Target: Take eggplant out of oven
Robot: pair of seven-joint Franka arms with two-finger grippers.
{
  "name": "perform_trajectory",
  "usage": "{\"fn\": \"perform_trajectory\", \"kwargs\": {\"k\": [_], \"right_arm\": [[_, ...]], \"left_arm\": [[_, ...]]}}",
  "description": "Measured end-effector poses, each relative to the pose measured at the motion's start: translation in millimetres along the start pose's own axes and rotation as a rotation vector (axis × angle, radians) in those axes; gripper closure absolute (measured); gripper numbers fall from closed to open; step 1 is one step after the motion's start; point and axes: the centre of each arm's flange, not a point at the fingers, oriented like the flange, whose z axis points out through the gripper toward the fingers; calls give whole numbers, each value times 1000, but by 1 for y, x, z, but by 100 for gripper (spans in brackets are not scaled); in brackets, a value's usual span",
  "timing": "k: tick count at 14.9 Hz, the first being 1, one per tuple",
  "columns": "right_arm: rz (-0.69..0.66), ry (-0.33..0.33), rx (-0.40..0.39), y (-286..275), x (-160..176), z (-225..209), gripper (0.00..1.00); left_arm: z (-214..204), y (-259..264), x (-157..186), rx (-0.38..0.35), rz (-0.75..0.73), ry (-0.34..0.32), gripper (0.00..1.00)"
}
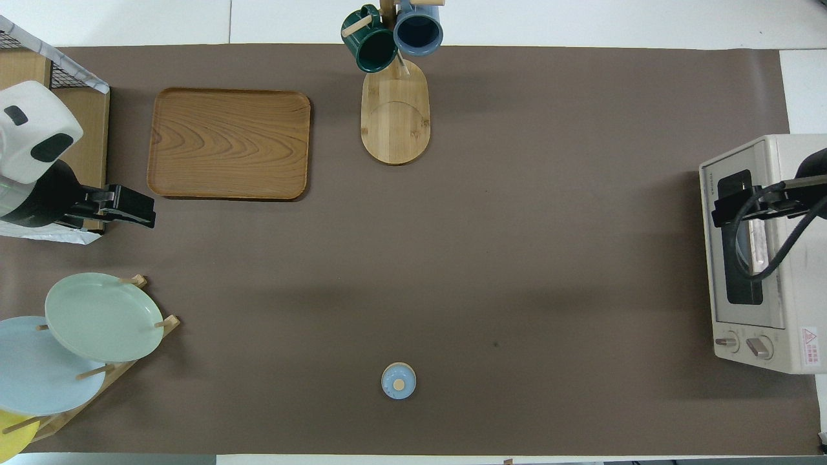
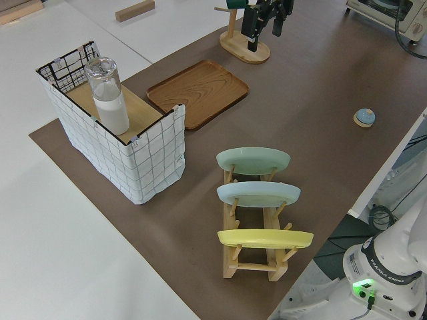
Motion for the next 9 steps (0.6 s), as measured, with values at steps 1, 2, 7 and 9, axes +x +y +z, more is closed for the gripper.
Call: {"fn": "perform_trajectory", "kwargs": {"k": [1, 2, 7, 9], "right_arm": [[0, 0, 0, 0, 0, 0, 0], [0, 0, 0, 0, 0, 0, 0], [3, 2, 0, 1, -1, -1, 0], [3, 6, 0, 3, -1, -2, 6]], "left_arm": [[0, 0, 0, 0, 0, 0, 0], [0, 0, 0, 0, 0, 0, 0], [0, 0, 0, 0, 0, 0, 0], [0, 0, 0, 0, 0, 0, 0]]}}
